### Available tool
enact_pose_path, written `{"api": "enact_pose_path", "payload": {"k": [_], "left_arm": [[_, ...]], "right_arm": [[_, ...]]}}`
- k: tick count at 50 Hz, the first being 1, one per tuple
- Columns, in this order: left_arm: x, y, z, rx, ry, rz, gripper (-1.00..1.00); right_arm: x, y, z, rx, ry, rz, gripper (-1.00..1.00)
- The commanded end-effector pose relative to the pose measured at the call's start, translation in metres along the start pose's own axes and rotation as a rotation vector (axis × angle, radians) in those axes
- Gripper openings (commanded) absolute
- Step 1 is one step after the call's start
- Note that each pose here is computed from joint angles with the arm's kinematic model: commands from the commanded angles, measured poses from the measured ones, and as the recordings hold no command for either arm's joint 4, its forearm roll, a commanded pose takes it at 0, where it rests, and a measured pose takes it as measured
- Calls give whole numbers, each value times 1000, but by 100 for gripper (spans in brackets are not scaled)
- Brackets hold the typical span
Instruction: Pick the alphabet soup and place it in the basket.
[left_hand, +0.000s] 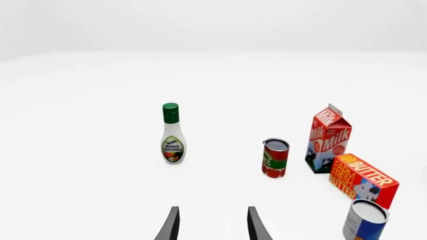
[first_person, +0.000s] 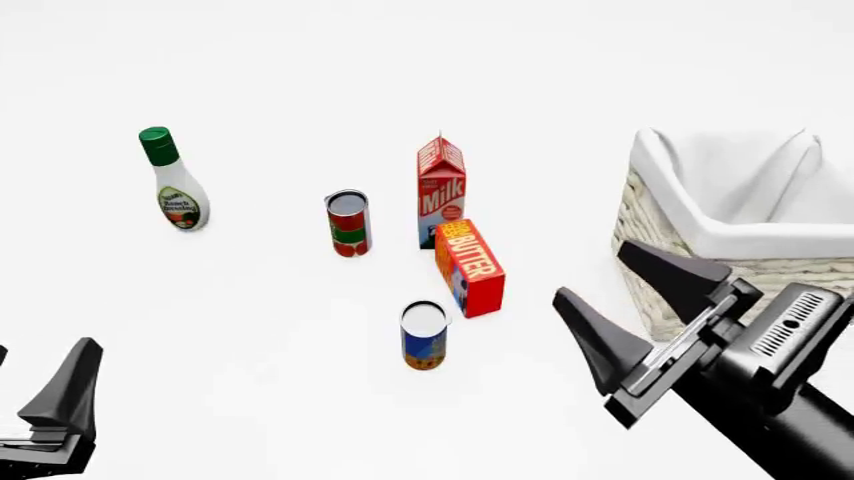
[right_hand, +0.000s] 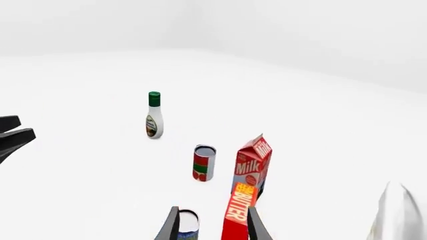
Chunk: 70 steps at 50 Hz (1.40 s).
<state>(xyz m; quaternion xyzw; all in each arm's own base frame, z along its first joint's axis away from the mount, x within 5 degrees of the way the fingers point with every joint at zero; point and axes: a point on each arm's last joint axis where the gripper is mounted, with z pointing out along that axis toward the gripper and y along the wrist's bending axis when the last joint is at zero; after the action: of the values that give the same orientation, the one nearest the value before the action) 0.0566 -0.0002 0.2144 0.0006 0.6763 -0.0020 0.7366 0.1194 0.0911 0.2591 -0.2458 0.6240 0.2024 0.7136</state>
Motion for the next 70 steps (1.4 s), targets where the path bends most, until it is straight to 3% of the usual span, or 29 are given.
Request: {"api": "enact_pose_path", "payload": {"k": [1, 10, 11, 25, 37, 70], "left_arm": [[0, 0, 0, -3, -1, 2, 100], [0, 0, 0, -3, -1, 2, 100], [0, 0, 0, -3, -1, 2, 100], [0, 0, 0, -3, -1, 2, 100], [0, 0, 0, -3, -1, 2, 100], [0, 0, 0, -3, -1, 2, 100]], "right_arm": [[9, 7, 19, -39, 17, -5, 100], [15, 14, 37, -71, 30, -10, 100], [20, 28, 61, -126, 49, -20, 100], [25, 35, 68, -152, 59, -19, 100], [34, 37, 72, -156, 74, -16, 100], [82, 36, 105, -123, 162, -2, 100]]}}
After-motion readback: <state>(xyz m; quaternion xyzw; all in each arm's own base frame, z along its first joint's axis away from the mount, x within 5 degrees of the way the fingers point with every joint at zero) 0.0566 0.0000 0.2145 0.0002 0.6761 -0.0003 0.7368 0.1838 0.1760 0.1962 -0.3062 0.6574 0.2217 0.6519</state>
